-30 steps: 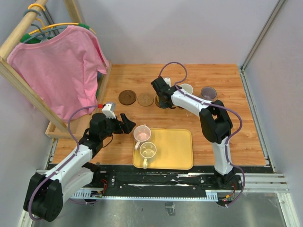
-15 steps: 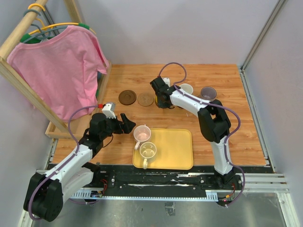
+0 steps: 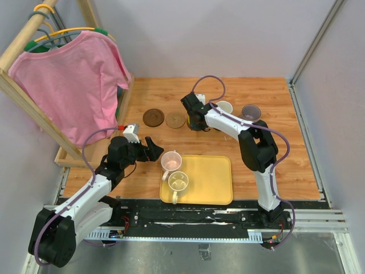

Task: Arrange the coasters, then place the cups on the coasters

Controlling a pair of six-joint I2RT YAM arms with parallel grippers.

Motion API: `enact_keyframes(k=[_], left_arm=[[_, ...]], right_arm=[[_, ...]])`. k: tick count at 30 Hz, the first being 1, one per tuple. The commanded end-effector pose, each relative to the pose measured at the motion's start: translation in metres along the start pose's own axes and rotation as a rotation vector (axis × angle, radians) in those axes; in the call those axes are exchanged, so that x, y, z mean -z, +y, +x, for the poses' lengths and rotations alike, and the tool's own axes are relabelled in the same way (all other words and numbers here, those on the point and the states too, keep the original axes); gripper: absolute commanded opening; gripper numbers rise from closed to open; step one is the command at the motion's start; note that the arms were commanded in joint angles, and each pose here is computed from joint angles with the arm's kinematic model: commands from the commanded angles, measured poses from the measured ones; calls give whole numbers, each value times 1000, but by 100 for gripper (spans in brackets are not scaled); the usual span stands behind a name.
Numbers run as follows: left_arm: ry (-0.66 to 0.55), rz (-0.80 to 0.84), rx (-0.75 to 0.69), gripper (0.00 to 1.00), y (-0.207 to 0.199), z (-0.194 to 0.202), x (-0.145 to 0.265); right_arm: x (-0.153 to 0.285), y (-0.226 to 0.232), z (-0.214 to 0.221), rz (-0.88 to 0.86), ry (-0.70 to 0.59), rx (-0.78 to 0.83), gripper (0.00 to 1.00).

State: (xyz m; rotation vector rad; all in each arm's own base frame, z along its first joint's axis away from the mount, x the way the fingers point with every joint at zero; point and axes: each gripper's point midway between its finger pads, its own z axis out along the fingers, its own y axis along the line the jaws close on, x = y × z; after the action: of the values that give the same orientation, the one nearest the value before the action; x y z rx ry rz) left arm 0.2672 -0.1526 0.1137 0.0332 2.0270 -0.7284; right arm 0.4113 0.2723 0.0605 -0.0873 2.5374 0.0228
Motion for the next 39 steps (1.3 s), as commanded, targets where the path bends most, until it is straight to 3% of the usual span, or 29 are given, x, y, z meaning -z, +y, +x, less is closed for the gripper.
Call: enact_keyframes(k=[1,5,7,13,16,39], left_arm=[[-41,42,-27,97,-12,-15,0],[-39,43,-23,97,-12,-14,0],[-40,46,-23,97,-13,-14,0],[-43,49,-20,97,-14,-15,1],[-44,48,-20,97,-13,-15,2],[-60,57,-14,97,-17,-18,6]], right_arm=[[7,-16,-24,50,-58,-60,1],[8,-18,-22,64,-55,-67,1],[8,-18,-22,60,-51,-63,8],[10,-16,-19,48,-41,-65,49],[10,-16,-18,44,-38,-62,60],[27,6,-3,-44,-14,-28,62]])
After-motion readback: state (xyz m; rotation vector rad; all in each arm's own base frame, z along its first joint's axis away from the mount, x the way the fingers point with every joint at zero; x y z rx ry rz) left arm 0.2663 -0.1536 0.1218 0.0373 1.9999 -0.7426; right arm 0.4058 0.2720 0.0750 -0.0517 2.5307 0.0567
